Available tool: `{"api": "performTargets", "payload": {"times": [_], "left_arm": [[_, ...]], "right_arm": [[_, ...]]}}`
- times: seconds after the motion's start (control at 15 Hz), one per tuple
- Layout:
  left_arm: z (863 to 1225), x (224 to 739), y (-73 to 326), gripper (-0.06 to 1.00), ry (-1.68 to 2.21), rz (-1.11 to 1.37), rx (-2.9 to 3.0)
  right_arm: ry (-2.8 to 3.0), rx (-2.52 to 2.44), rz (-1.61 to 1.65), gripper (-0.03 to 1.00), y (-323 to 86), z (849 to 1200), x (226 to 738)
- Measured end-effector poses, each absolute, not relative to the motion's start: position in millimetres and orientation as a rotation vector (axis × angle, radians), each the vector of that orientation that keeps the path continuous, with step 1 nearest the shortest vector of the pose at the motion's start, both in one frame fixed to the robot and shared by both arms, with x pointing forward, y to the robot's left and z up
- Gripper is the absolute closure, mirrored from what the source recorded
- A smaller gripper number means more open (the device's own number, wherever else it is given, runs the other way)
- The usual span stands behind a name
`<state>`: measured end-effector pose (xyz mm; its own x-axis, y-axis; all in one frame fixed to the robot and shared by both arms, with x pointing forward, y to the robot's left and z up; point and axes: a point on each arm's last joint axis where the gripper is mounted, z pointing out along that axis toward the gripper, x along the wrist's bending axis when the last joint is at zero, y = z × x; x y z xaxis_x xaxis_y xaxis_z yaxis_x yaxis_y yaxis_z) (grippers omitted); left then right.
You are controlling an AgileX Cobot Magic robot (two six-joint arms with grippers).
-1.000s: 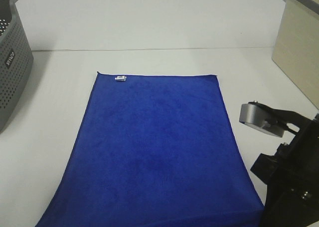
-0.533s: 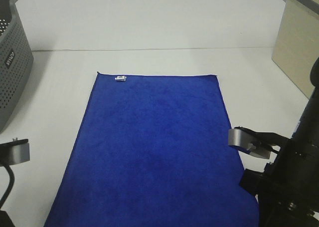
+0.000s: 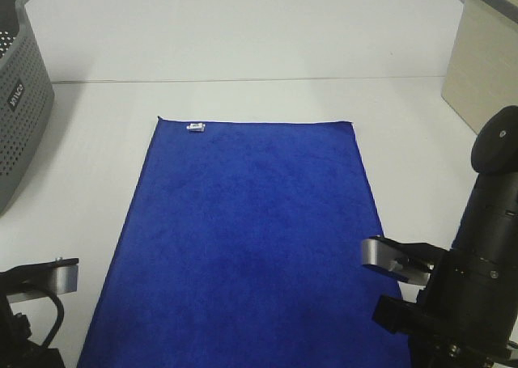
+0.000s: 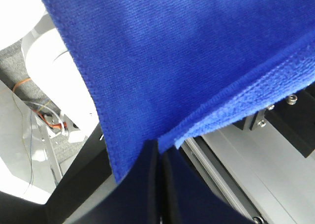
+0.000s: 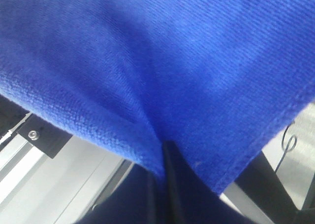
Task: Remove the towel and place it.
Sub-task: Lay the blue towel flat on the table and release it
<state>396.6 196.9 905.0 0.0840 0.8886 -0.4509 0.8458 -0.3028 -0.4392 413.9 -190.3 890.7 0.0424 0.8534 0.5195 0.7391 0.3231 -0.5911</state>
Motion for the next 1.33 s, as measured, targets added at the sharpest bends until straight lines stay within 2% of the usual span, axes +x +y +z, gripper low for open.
{"api": "performTargets", "payload": {"times": [0.33,0.93,1.13,1.27,1.33], "left_arm": [[881.8,407.8,192.8,0.94,-1.774,1.063,-2.209],[877.4,408.1,192.4,0.94,-1.768,1.074,-2.204],[875.6,407.5,198.1,0.89,-1.71,1.028,-2.226],[875.1,407.6,199.7,0.77,-1.698,1.019,-2.229],[874.8,406.9,200.4,0.7,-1.695,1.018,-2.227]], "right_arm": [[-1.642,-1.446,0.263,0.95,-190.9,863.8,413.5],[-1.646,-1.454,0.266,0.93,-191.2,861.0,414.0],[-1.722,-1.415,0.337,0.83,-200.4,858.8,411.5],[-1.751,-1.399,0.369,0.72,-204.9,858.1,410.8],[-1.754,-1.399,0.388,0.62,-206.4,857.7,409.5]]}}
